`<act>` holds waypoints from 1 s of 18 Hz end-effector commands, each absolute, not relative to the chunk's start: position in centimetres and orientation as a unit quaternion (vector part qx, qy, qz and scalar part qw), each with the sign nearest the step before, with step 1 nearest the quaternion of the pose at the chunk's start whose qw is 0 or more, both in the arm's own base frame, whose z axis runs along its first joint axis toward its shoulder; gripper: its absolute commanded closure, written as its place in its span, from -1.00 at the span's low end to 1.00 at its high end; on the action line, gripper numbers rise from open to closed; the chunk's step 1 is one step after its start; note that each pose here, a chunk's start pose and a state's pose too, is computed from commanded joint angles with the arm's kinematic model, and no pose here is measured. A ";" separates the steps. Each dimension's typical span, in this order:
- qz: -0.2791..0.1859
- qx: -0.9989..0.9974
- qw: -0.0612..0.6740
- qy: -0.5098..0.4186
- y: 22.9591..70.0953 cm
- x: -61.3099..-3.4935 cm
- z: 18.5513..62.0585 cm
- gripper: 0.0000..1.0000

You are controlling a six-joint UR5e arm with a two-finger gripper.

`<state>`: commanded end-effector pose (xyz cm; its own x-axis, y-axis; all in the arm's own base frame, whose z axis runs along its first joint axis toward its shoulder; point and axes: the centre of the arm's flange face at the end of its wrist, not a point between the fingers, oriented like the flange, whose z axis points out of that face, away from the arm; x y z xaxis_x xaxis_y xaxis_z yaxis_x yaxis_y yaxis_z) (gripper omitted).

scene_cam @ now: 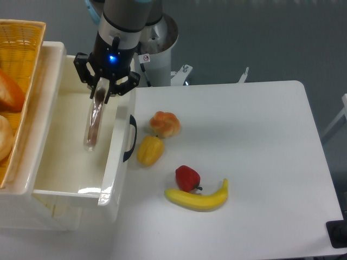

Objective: Place the toast in the upper white drawer
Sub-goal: 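Lower the toast into the drawer and open the gripper, then raise the open gripper up out of the drawer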

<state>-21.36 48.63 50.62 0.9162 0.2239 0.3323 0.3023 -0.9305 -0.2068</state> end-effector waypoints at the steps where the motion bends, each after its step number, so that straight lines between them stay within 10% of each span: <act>1: -0.152 -0.970 0.129 -0.135 48.6 -21.4 50.7 -0.51; 18: -0.081 -0.964 0.204 -0.150 47.4 -29.3 52.0 -1.00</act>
<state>-29.27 47.40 52.02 0.9420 0.2565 0.2164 0.3221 -0.8720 -0.3686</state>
